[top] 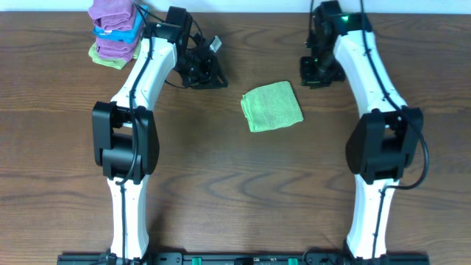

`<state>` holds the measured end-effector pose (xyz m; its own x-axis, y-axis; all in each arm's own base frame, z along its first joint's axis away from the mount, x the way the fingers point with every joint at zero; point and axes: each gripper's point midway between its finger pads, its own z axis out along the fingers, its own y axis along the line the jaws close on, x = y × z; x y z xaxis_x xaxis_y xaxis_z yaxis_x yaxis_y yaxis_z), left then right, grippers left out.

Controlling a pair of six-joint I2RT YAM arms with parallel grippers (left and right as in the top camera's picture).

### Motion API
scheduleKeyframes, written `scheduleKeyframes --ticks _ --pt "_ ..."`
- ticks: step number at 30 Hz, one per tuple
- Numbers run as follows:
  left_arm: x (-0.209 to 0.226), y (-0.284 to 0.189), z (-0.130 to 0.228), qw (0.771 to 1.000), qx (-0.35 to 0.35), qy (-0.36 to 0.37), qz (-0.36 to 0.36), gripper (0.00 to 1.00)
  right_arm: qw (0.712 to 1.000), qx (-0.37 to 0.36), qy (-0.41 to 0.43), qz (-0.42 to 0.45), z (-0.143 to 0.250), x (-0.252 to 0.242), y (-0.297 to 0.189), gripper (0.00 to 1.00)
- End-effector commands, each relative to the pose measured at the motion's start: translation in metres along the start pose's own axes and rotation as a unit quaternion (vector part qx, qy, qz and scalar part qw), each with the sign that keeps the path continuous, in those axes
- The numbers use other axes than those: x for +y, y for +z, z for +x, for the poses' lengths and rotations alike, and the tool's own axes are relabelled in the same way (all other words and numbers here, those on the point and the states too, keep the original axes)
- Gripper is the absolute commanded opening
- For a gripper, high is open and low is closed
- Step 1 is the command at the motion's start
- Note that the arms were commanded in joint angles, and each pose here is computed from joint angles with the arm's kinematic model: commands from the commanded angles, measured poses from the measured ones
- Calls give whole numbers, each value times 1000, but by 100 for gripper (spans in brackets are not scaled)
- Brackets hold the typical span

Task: Fold the cloth
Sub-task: 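Move the left gripper to the folded green square and grasp its edge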

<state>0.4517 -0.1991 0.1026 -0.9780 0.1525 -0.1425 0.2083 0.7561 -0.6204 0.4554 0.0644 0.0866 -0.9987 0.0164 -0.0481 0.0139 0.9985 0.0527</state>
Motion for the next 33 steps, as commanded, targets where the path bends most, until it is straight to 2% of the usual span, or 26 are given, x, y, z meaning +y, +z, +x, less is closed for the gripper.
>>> scheduleKeyframes --ticks 1,3,7,12,16,21,27,31,33 --pt "-13 -50 -10 995 -59 51 -61 28 1000 6 -2 -8 2 -4 1 2" --pt "-15 -78 -14 988 -90 67 -103 31 1000 7 -5 -8 2 -4 1 2" --pt "-25 -123 1 977 -115 82 -160 31 1000 7 -10 -8 2 -3 1 2" --pt "-42 -145 28 970 -152 96 -162 31 1000 19 -19 -7 8 -4 1 2" --pt "-40 -147 53 963 -188 102 -161 40 999 28 -26 -6 13 -4 1 2" --pt "-18 -111 77 970 -192 58 -138 52 999 28 -26 -6 13 -4 1 2" --pt "-13 -49 86 984 -175 19 -15 55 999 35 -25 -6 16 -5 1 2" --pt "-1 -21 78 985 -172 -19 0 72 999 38 -25 -6 17 -5 1 1" --pt "5 -5 77 986 -160 -39 3 74 999 40 -25 -8 19 -4 1 2"
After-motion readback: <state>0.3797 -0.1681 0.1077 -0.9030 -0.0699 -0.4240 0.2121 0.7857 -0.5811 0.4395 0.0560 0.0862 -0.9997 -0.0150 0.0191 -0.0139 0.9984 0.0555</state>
